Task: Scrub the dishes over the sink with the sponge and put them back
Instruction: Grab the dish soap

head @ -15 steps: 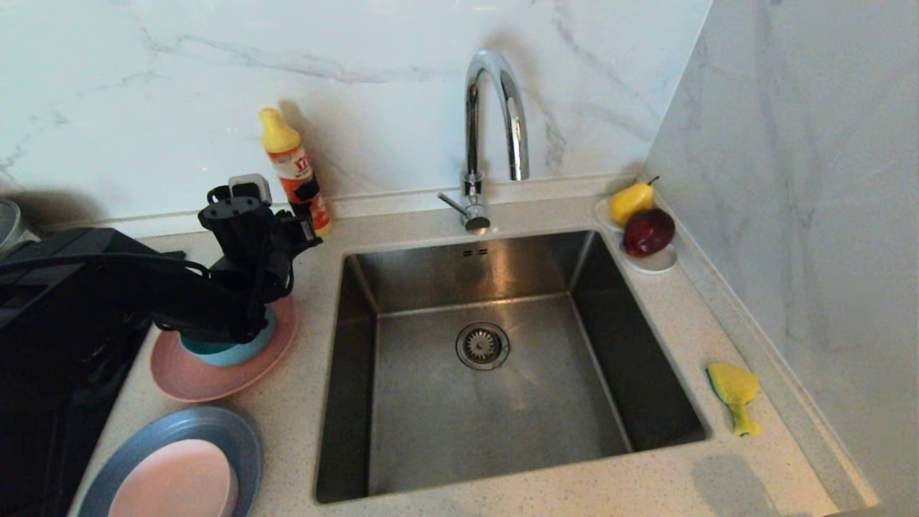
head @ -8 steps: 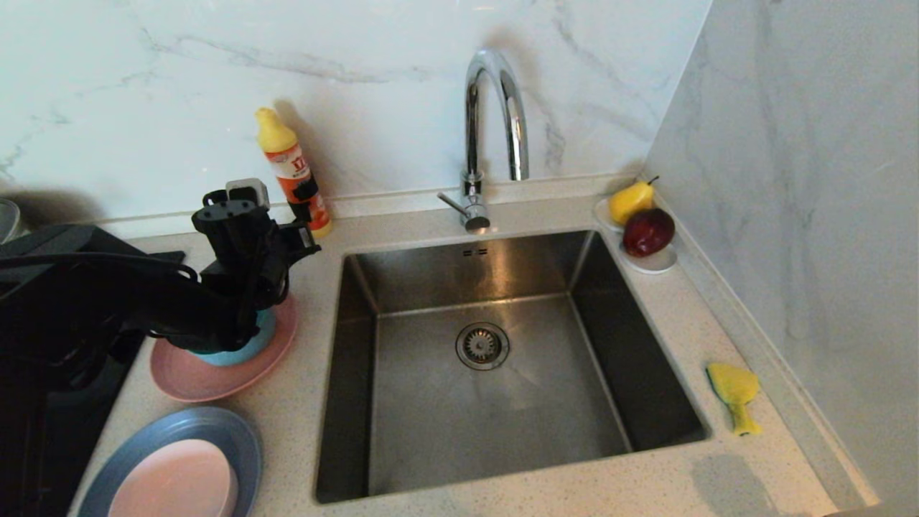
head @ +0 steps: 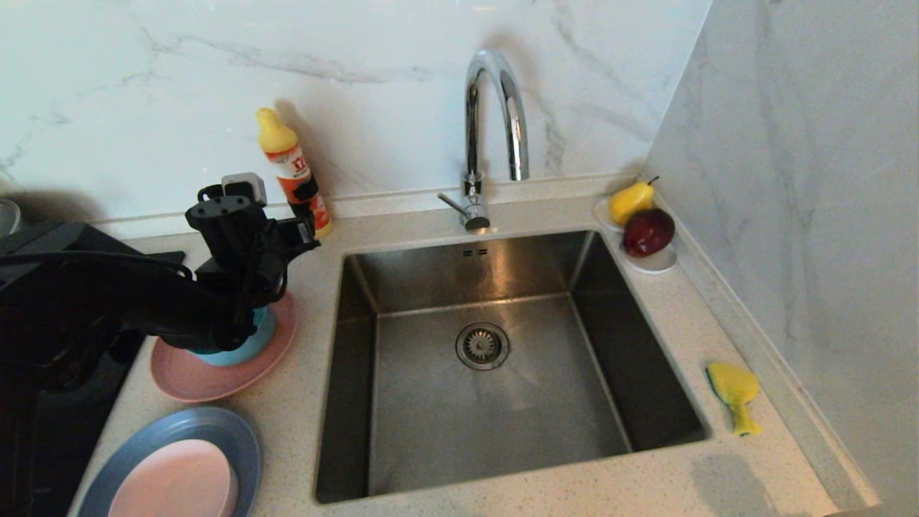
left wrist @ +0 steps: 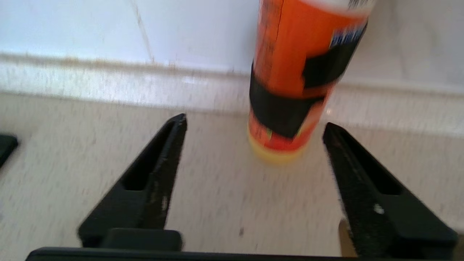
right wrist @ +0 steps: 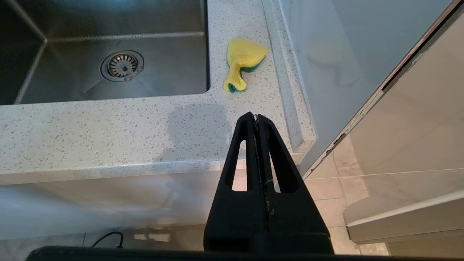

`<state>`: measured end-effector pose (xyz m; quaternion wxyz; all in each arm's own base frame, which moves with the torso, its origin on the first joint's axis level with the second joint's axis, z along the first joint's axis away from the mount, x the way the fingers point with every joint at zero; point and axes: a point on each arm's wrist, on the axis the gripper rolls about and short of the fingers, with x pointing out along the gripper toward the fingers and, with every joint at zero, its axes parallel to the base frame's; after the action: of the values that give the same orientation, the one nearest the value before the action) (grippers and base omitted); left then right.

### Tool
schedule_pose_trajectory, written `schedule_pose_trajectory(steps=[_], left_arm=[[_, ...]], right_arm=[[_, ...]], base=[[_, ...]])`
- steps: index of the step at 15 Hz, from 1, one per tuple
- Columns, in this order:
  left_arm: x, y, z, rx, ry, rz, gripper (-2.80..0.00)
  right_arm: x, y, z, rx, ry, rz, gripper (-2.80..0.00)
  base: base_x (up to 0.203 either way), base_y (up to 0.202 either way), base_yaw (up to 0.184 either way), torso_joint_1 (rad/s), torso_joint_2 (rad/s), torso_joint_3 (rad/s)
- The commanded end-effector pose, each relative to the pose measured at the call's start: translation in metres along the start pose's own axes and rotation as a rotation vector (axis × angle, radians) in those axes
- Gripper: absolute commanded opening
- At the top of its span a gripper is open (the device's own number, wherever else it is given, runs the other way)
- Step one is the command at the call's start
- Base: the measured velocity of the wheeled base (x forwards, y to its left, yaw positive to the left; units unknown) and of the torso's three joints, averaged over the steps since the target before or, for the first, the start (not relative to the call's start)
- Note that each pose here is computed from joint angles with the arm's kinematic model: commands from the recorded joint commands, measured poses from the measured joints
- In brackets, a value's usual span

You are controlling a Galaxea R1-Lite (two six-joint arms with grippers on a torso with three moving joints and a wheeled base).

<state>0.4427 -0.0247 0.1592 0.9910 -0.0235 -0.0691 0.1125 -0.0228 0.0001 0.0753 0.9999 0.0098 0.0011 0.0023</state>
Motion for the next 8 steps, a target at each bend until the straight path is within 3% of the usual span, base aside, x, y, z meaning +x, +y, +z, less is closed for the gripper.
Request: schedule_pose_trajectory(steps=[1,8], left_arm=[[0.010,-0.003,0.001,-0.011,-0.035,0.004,0.00],[0.034,-0.013,0.001,-0.022,-0.063,0.001,0.00]], right_arm=[[0.000,0.000,0.000,0.000,-0.002,0.000,-2.80],[0.000,0.000,0.000,0.000,-0.002,0.001,-2.80]], base=[[0.000,0.000,0.000,0.000,0.00,0.000],[0.000,0.000,0.000,0.000,0.00,0.000]])
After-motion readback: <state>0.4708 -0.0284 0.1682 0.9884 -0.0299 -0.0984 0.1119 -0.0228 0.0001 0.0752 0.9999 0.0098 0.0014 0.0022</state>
